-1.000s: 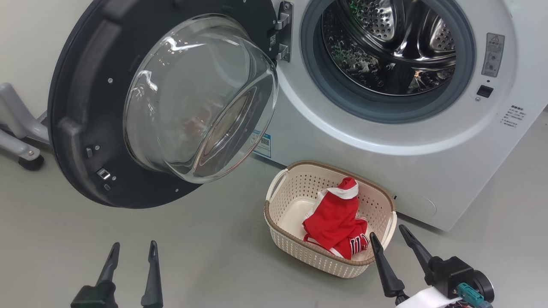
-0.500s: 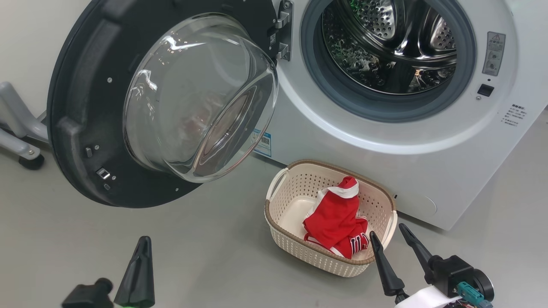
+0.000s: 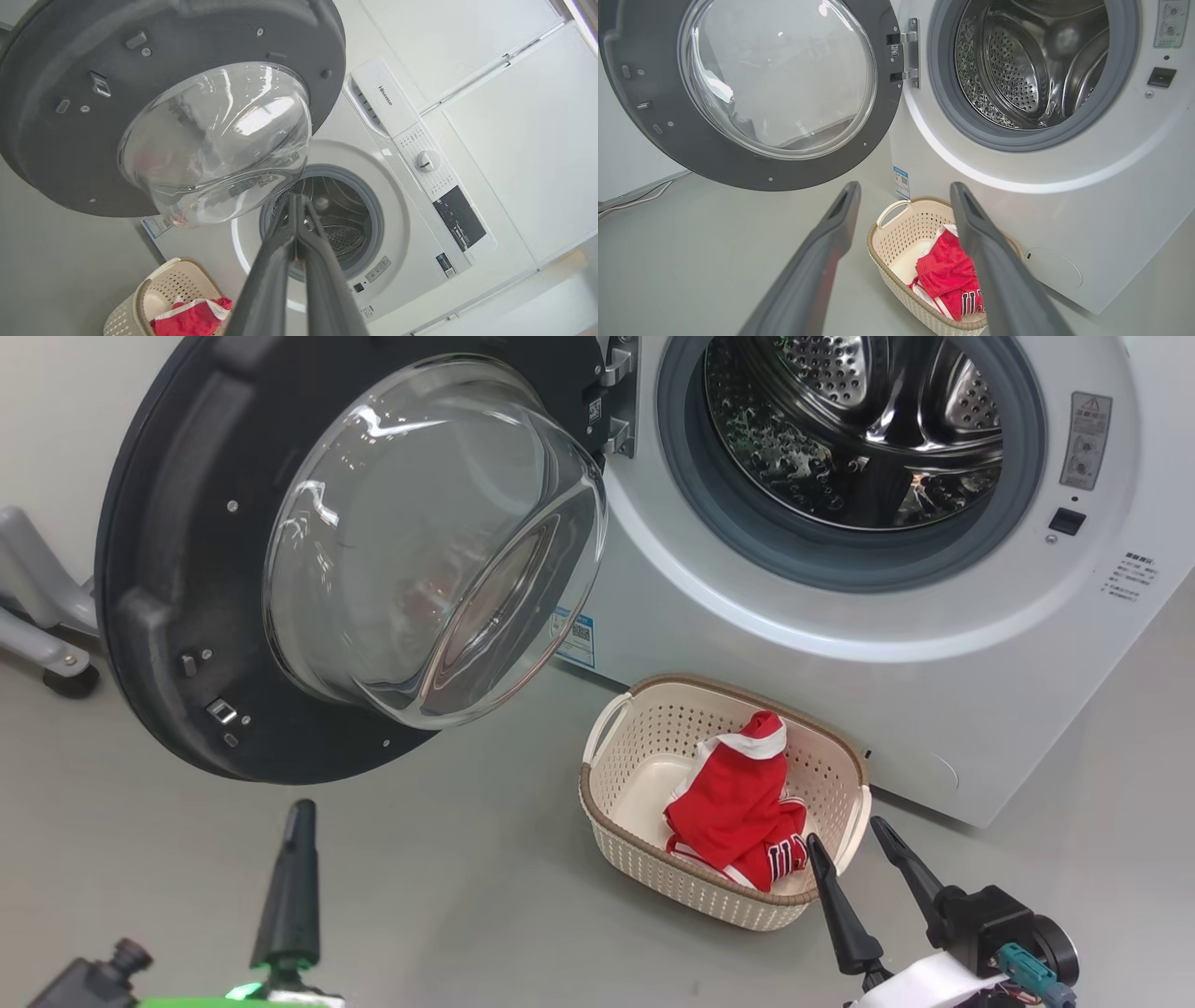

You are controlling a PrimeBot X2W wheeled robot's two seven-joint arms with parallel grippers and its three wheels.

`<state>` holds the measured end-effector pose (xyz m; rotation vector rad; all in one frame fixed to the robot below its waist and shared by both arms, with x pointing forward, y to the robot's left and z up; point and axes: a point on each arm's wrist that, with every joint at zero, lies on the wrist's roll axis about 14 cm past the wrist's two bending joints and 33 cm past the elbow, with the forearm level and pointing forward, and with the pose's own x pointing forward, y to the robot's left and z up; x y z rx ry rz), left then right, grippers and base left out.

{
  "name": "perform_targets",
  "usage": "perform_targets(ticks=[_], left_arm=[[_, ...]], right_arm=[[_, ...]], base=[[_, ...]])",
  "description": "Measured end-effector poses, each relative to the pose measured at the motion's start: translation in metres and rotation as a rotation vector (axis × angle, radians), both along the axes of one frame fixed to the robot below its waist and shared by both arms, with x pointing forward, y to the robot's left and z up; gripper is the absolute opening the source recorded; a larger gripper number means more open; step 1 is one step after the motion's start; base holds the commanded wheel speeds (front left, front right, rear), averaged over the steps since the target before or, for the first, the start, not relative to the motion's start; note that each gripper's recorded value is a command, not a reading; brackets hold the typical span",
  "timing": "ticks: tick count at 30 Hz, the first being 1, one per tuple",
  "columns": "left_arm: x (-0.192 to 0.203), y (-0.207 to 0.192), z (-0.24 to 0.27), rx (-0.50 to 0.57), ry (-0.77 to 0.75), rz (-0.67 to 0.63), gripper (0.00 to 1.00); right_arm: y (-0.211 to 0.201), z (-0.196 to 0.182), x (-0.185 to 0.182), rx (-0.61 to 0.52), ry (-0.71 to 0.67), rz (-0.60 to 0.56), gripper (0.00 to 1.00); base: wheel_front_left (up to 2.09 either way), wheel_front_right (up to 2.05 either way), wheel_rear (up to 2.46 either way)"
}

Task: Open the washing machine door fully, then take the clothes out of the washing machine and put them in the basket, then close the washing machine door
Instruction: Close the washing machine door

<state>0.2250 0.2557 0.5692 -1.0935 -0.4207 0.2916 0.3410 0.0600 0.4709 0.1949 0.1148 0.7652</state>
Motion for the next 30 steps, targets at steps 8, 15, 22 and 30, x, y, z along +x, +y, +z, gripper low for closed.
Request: perform_targets(ticks=[8, 15, 22, 30], left_arm=[[-0.011, 0.044, 0.021, -0.009, -0.090, 0.131, 0.00], [-0.023, 0.092, 0.033, -0.018, -0.136, 0.238, 0.00], [-0.020, 0.125, 0.043, -0.019, -0.151, 0.259, 0.00], [-0.012, 0.167, 0.046, -0.095, -0.163, 0.284, 0.00]], right_arm=[[-0.002, -0.002, 0.006, -0.001, 0.004, -0.002, 1.00], [-0.005, -0.002, 0.016, -0.001, -0.005, -0.007, 1.00], [-0.008, -0.006, 0.020, -0.008, 0.008, -0.014, 1.00], [-0.012, -0.006, 0.026, -0.011, 0.006, -0.022, 1.00]], base=[[0.00, 0.00, 0.00], [0.00, 0.00, 0.00], [0.00, 0.00, 0.00], [0.00, 0.00, 0.00]])
